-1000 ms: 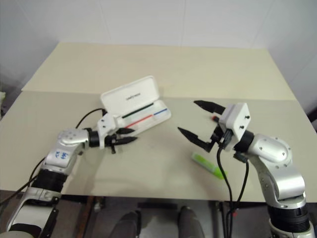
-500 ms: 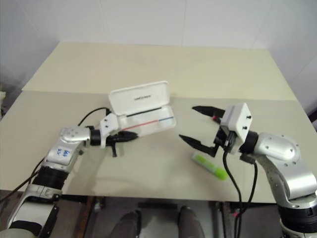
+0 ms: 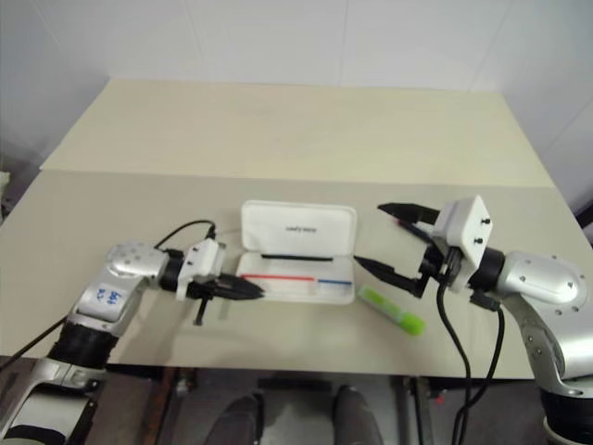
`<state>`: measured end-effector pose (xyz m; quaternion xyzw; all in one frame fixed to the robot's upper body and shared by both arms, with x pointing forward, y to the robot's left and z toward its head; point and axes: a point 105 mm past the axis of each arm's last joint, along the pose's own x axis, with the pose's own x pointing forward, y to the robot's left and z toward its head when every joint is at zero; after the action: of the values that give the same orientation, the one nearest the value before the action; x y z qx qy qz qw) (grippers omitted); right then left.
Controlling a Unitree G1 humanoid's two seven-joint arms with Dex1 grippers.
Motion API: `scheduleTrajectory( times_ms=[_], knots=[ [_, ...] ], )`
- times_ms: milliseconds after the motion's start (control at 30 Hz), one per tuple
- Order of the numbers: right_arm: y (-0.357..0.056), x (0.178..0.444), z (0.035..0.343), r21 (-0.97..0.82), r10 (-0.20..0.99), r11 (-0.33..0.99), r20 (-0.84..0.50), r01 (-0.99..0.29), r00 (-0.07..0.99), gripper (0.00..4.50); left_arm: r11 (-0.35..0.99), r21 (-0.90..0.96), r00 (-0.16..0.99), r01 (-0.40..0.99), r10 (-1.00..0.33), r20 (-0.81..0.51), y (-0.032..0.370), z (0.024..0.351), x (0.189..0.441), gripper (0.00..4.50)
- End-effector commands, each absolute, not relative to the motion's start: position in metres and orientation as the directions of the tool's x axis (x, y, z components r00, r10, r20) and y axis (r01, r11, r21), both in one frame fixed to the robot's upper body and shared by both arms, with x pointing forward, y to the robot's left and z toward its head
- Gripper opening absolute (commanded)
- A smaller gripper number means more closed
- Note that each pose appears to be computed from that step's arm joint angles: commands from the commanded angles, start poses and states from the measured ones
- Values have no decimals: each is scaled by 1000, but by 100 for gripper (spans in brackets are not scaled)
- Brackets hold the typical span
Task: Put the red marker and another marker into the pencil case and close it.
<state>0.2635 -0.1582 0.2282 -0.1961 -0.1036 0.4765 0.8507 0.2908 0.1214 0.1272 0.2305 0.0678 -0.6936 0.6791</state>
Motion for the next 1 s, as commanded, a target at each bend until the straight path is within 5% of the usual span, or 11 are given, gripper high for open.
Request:
scheduleTrajectory(
  times_ms=[33,500,600,1000],
  knots=[
    [-156,257,240,-470,854,465,13,-750,521,450,-108,267,12,958,-911,-413,120,134,286,6],
    [-156,255,242,-465,843,486,26,-740,537,450,-43,250,60,967,-919,-390,110,133,296,6],
    [-157,256,240,-459,841,491,29,-741,540,450,-41,249,54,968,-931,-362,109,139,294,66],
    [-159,264,235,-434,842,498,36,-750,538,450,-30,201,13,979,-978,-208,112,176,275,448]
  ],
)
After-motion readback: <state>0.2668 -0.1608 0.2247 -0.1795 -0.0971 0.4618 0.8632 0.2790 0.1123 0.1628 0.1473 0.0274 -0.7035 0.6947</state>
